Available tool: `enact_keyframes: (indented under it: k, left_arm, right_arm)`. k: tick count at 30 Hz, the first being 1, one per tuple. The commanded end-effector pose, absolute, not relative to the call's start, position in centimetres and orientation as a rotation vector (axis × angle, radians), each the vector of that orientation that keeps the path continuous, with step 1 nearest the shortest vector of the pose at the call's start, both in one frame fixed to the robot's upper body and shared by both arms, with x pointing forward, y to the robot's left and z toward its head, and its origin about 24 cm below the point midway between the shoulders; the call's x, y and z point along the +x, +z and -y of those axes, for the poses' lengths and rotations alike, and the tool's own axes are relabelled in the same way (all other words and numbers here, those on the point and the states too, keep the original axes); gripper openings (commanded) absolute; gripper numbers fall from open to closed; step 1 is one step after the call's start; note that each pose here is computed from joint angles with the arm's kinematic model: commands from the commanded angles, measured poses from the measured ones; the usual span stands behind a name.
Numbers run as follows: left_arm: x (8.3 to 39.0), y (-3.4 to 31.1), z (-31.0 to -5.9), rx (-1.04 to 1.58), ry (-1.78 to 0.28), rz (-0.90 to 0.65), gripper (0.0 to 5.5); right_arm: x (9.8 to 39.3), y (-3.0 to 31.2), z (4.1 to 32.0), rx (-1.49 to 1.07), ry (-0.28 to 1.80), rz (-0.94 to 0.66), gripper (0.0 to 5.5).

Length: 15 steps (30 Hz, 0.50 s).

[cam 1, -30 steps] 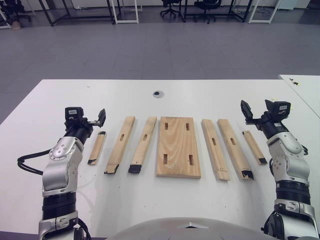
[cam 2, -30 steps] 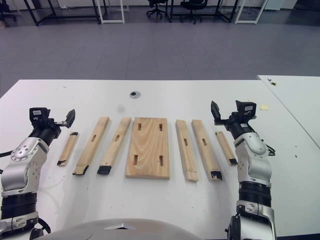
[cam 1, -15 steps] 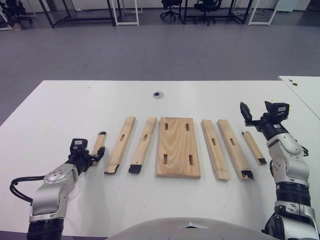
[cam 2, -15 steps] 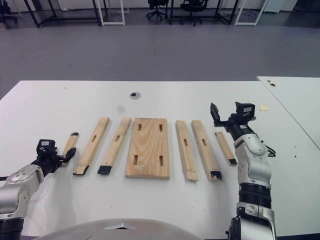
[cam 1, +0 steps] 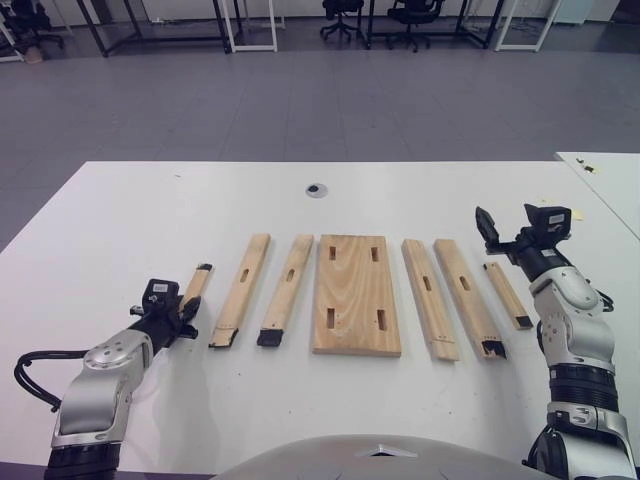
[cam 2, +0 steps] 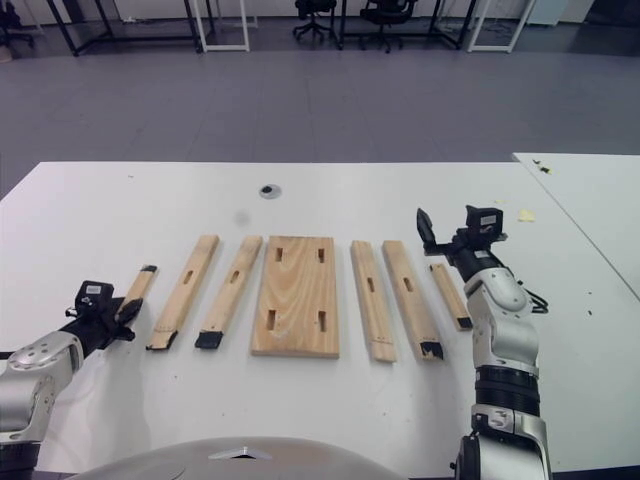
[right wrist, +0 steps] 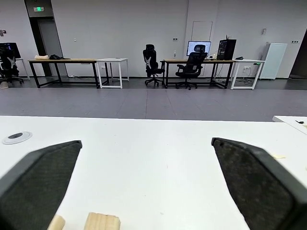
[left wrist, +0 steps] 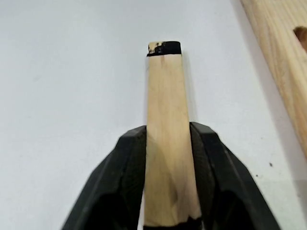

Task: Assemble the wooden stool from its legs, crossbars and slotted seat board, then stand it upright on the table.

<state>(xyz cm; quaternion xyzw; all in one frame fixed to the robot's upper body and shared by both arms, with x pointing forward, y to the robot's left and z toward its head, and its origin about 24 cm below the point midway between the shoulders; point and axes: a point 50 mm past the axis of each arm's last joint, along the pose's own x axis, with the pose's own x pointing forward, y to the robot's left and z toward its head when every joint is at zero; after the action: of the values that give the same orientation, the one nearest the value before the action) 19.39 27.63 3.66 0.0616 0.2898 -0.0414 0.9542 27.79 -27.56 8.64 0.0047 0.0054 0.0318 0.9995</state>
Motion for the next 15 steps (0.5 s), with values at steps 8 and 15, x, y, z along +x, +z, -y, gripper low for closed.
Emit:
enact_keyframes:
  k: [8, 15]
  left_arm:
    - [29.6, 18.4, -15.2, 0.099, -0.544, 0.33, 1.29]
    - [29.2, 20.8, -10.9, 0.098, -0.74, 0.473, 1.29]
  right_arm:
    - [30.9, 21.9, 13.1, 0.826, 0.852, 0.045, 5.08]
    - [30.0, 24.1, 10.4, 0.896, 0.966, -0.036, 4.57]
